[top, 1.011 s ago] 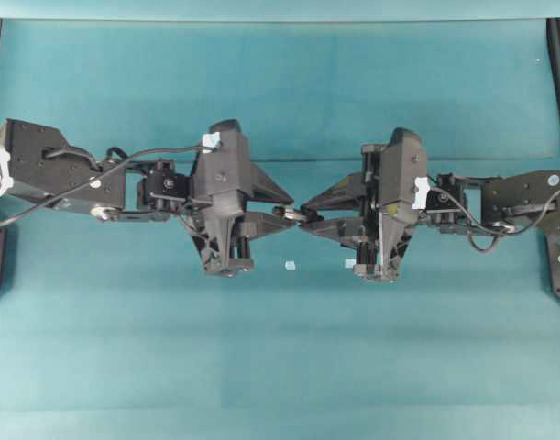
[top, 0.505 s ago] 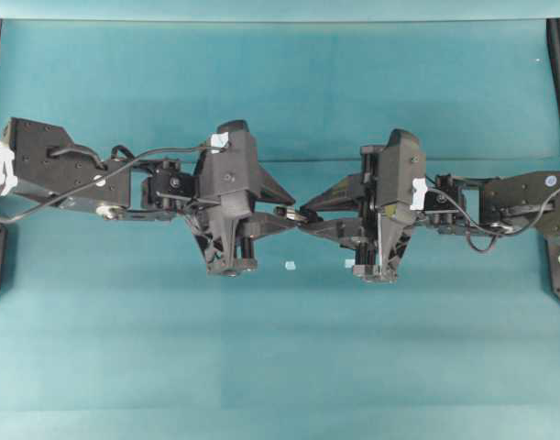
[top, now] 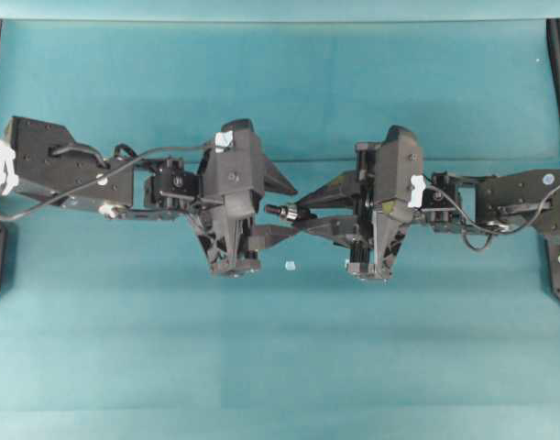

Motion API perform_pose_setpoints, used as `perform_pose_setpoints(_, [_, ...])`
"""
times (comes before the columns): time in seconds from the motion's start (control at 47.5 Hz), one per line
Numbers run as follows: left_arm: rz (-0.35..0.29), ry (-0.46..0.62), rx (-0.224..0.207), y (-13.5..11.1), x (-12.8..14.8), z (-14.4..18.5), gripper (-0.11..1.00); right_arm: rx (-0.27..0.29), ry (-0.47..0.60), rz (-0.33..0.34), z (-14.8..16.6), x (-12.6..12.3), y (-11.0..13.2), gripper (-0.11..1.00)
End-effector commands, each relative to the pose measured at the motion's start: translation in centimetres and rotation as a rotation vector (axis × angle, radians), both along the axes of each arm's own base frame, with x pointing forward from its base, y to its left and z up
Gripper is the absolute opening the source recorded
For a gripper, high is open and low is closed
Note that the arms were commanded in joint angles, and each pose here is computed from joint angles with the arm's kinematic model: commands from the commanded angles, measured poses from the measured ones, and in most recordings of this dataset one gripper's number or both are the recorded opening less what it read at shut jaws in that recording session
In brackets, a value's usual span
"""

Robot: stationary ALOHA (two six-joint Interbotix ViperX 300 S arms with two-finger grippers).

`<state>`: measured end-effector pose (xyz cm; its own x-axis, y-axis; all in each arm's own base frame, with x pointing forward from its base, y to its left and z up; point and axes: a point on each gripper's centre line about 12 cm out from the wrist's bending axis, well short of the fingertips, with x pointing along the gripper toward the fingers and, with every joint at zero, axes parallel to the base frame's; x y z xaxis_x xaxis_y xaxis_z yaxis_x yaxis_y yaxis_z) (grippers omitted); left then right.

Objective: Insert the washer onto the shaft with both hands.
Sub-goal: 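Slide the washer further down the shaft onto its shoulder, then open the left gripper and pull it back from the shaft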

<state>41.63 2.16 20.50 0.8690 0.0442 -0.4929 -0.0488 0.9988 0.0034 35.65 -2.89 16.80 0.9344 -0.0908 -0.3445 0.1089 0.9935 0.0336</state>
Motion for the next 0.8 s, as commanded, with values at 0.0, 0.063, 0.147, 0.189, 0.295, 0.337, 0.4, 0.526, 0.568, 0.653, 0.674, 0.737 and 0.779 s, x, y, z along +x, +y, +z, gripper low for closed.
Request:
perform_pose_setpoints(0.0, [-0.005, -0.034, 0.004, -0.1, -0.1, 1.5, 0.78, -0.005, -0.041, -0.001, 1.1, 0.5, -0.1, 0.00])
perform_pose_setpoints(0.063, [-0.004, -0.027, 0.004, -0.1, -0.3, 1.5, 0.78, -0.005, -0.041, -0.001, 1.1, 0.5, -0.1, 0.00])
perform_pose_setpoints(0.147, [-0.004, -0.023, 0.004, -0.2, -0.6, 1.7, 0.78, -0.005, -0.040, -0.002, 1.0, 0.5, -0.1, 0.00])
perform_pose_setpoints(0.189, [-0.004, -0.020, 0.004, -0.2, -0.8, 1.8, 0.78, -0.005, -0.041, -0.002, 1.1, 0.5, -0.1, 0.00])
perform_pose_setpoints(0.295, [-0.002, -0.020, 0.004, -0.1, -1.2, 2.0, 0.78, -0.005, -0.038, -0.001, 1.0, 0.4, 0.0, 0.00])
perform_pose_setpoints(0.337, [-0.004, -0.021, 0.004, -0.2, -1.3, 2.0, 0.78, -0.005, -0.036, -0.002, 1.0, 0.4, -0.1, 0.00])
perform_pose_setpoints(0.4, [-0.002, -0.021, 0.004, -0.1, -1.5, 2.0, 0.78, -0.005, -0.036, 0.000, 1.0, 0.4, 0.0, 0.00])
perform_pose_setpoints(0.526, [-0.004, -0.018, 0.004, -0.2, -1.5, 1.9, 0.78, -0.004, -0.032, 0.000, 0.9, 0.3, 0.0, 0.00])
perform_pose_setpoints(0.568, [-0.002, -0.020, 0.004, -0.1, -1.5, 2.0, 0.78, -0.003, -0.031, -0.001, 0.9, 0.3, 0.0, 0.00])
perform_pose_setpoints(0.653, [-0.002, -0.018, 0.004, -0.1, -1.5, 2.0, 0.78, -0.003, -0.031, 0.001, 0.9, 0.2, 0.0, 0.00])
perform_pose_setpoints(0.674, [-0.002, -0.020, 0.004, -0.1, -1.5, 2.0, 0.78, -0.003, -0.031, 0.001, 0.9, 0.2, 0.0, 0.00])
perform_pose_setpoints(0.737, [0.001, -0.017, 0.005, 0.0, -1.6, 1.9, 0.78, -0.003, -0.027, 0.002, 0.8, 0.2, 0.1, 0.00])
perform_pose_setpoints(0.779, [0.005, -0.013, 0.006, 0.2, -1.7, 1.8, 0.78, -0.001, -0.025, 0.002, 0.8, 0.2, 0.1, 0.00])
